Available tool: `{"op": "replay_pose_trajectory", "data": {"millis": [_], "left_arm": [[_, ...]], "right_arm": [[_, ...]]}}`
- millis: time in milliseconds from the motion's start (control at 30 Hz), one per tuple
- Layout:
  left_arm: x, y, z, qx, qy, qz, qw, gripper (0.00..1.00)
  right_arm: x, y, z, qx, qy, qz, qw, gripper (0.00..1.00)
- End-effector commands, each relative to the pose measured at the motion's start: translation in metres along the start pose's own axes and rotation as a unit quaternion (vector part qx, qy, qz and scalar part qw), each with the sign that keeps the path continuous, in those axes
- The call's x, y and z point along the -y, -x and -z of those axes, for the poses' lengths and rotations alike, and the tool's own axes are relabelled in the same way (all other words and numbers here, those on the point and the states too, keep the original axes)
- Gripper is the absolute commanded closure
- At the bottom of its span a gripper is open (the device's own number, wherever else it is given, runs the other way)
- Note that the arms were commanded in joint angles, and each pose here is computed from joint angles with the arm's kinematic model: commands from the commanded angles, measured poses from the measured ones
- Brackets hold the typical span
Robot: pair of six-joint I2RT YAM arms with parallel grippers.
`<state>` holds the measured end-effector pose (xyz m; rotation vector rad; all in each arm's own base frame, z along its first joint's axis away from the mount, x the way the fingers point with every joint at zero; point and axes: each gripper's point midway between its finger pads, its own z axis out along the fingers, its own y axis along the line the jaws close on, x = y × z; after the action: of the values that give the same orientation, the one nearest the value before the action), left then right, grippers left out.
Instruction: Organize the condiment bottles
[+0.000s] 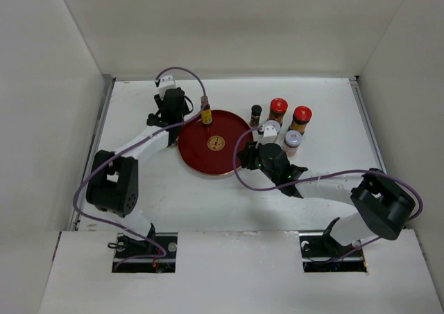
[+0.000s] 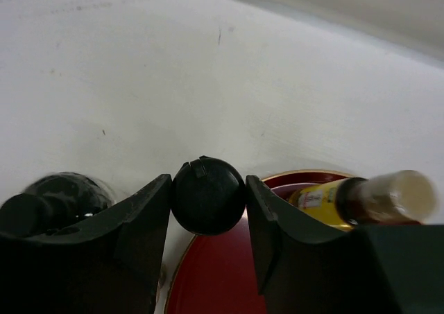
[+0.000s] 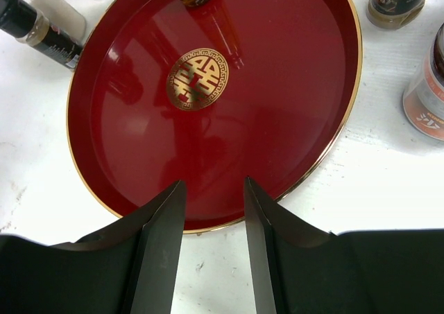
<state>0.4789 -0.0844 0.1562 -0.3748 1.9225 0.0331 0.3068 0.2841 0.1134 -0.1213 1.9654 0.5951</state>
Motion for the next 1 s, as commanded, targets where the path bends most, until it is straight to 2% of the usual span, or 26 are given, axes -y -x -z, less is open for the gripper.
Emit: {"op": "replay_pose_trajectory", "data": {"millis": [0, 133, 333, 600, 967], "left_arm": [[0.015, 0.078, 0.044, 0.102, -0.034, 0.046, 0.993, 0.73], [0.027, 0.080, 0.062, 0.105, -0.057, 0.046, 0.992, 0.73], [0.051, 0.052, 0.070, 0.079, -0.086, 0.035, 0.993, 0.73], [0.068, 0.014, 0.055, 0.046, -0.090, 0.018, 0.995, 0.73], [0.070, -0.022, 0.028, 0.015, -0.074, 0.000, 0.997, 0.73]], "right_arm": [[-0.014, 0.026, -0.004, 0.034, 0.016, -0.009, 0.999, 0.54], [-0.016, 0.024, -0.004, 0.030, 0.020, -0.013, 0.999, 0.54], [-0.015, 0.025, -0.003, 0.034, 0.018, -0.013, 0.999, 0.54], [-0.013, 0.027, -0.002, 0.035, 0.015, -0.008, 0.999, 0.54], [-0.016, 0.023, -0.004, 0.031, 0.020, -0.014, 0.999, 0.54]]}}
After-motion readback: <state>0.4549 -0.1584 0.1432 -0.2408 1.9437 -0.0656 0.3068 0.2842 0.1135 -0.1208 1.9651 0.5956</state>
